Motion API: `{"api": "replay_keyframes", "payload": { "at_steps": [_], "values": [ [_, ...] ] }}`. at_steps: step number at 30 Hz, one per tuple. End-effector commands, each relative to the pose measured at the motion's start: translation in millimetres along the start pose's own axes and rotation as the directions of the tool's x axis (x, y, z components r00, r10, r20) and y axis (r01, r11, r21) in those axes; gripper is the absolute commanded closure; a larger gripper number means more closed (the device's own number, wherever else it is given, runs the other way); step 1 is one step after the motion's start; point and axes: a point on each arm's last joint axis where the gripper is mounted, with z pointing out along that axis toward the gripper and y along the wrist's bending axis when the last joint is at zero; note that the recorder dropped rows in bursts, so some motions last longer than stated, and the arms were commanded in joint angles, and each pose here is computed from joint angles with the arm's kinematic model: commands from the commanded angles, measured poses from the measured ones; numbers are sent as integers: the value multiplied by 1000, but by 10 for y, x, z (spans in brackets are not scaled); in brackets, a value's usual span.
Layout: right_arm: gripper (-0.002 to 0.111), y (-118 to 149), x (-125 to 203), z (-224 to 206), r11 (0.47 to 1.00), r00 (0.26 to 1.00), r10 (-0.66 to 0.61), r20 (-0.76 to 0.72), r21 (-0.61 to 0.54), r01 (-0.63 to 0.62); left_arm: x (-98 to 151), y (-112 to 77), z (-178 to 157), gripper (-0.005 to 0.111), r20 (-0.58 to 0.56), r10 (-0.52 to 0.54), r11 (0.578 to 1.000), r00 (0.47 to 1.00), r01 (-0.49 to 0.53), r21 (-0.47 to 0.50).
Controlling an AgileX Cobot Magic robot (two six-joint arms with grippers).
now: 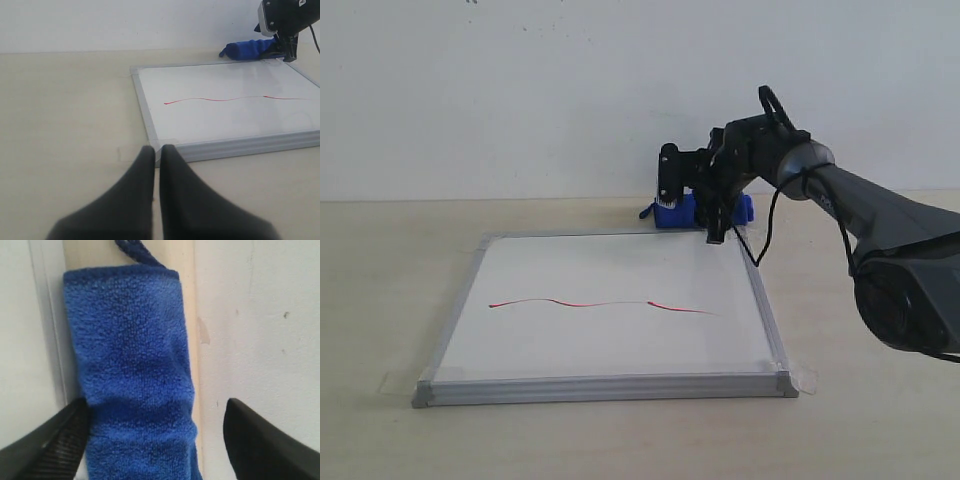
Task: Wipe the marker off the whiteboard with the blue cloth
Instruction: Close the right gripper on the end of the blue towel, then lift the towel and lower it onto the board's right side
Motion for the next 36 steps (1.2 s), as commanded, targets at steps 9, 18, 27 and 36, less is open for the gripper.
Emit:
{"api": "replay_keyframes", "payload": {
  "at_steps": [9, 18, 27, 36],
  "values": [
    [38, 68, 60, 147, 999, 999, 31, 12, 30, -31, -15, -1, -4, 103, 11, -9, 1000, 1000, 9, 0],
    [40, 211, 106, 343, 999, 1000, 14, 11, 43, -15, -15, -1, -4, 103, 11, -9, 1000, 1000, 9, 0],
    [63, 197, 99, 342, 998, 1000, 15, 19, 58, -16, -15, -1, -4, 103, 11, -9, 1000, 1000, 9, 0],
    [108, 197, 99, 342, 995, 997, 79, 23, 57, -80, -15, -1, -4, 103, 11, -9, 1000, 1000, 9, 0]
  ]
}}
